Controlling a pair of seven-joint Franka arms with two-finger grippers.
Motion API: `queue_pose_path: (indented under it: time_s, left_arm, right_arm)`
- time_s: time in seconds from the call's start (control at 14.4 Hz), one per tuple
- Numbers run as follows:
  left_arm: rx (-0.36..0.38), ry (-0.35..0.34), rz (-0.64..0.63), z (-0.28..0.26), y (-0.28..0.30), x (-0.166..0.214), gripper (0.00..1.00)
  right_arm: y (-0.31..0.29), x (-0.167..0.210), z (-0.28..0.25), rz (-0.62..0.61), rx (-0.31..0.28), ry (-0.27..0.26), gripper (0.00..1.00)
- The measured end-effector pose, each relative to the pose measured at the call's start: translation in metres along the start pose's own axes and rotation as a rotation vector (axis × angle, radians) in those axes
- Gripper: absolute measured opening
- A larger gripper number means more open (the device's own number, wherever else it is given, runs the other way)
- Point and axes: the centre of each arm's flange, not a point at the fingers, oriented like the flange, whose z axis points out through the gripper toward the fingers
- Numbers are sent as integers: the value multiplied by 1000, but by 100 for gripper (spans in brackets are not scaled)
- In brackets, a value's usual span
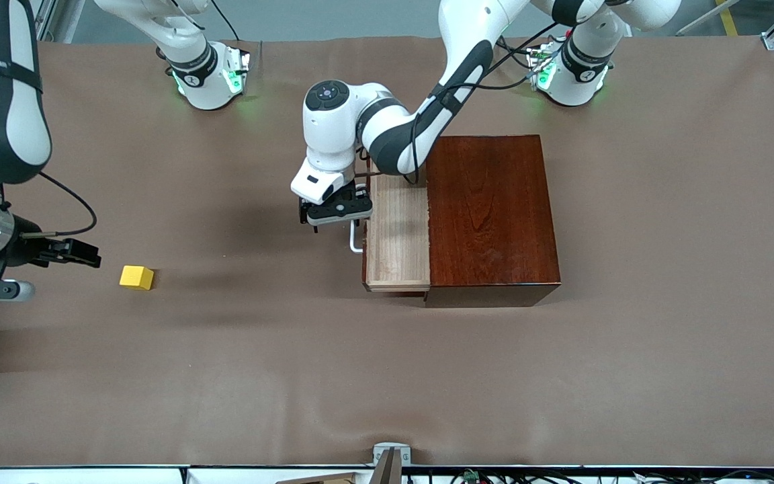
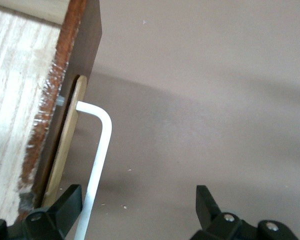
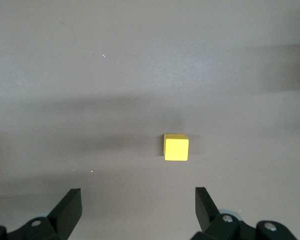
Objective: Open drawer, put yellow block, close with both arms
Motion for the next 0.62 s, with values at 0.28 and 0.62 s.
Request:
queue_pose_path:
  time_s: [0.28, 0.62]
  left_arm:
    - [-20, 51, -41, -51, 0, 39, 100]
    - [35, 103, -43, -181, -51, 130, 100]
  right_arm:
    - [16, 7, 27, 25, 1, -34, 100]
    - [29, 14, 75, 45, 2, -50, 100]
